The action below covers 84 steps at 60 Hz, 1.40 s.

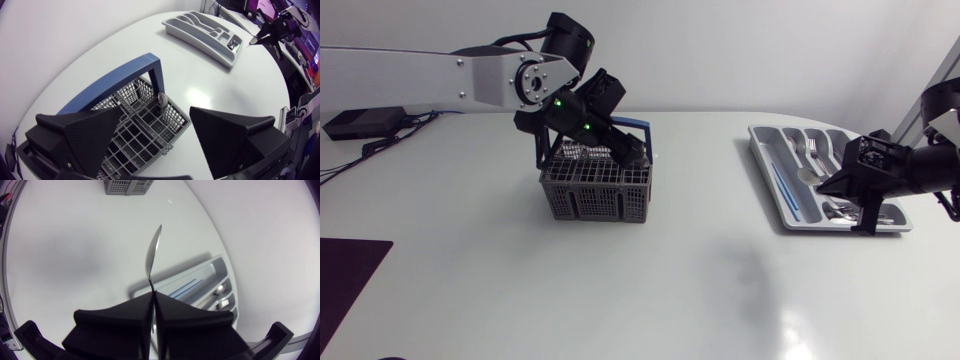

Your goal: Unload the cutlery basket into the drawer organizer.

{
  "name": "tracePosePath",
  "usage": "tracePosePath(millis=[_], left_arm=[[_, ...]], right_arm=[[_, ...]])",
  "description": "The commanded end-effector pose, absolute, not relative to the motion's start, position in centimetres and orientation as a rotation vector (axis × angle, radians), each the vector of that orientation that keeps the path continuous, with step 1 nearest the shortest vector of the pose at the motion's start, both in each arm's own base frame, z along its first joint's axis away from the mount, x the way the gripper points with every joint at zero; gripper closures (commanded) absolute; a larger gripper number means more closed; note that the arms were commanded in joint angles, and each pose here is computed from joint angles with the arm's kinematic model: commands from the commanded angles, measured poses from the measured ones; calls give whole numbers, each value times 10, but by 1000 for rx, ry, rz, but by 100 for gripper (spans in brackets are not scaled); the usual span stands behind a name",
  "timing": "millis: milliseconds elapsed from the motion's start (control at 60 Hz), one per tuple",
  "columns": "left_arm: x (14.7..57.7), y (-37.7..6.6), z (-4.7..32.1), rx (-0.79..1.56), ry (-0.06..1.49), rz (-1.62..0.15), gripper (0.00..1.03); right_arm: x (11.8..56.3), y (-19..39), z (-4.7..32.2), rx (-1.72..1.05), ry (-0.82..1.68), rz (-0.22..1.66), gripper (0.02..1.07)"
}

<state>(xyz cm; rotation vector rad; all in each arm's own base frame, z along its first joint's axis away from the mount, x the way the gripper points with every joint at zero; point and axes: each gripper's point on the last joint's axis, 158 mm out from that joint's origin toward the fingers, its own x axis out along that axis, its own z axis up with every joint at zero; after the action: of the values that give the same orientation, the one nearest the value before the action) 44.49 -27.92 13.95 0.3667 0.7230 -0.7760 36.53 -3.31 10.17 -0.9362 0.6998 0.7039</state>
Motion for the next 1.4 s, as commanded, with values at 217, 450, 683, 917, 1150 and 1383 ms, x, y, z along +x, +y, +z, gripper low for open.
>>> tracePosePath(millis=[217,450,683,917,1150,1383], left_arm=[[451,-282,121,321,771,-715,8],[452,-280,116,314,783,-710,8],[454,-277,112,301,796,-697,8],[457,-270,111,279,806,-677,8],[461,-268,111,252,809,-662,8],[464,-271,110,211,811,-658,12]], right_arm=[[385,-123,66,-1080,777,602,101],[398,-186,39,-1143,841,536,101],[406,-216,23,-1180,899,524,88],[408,-222,0,-1246,941,517,83],[397,-214,9,-1236,934,500,61],[394,-175,45,-1118,864,489,40]])
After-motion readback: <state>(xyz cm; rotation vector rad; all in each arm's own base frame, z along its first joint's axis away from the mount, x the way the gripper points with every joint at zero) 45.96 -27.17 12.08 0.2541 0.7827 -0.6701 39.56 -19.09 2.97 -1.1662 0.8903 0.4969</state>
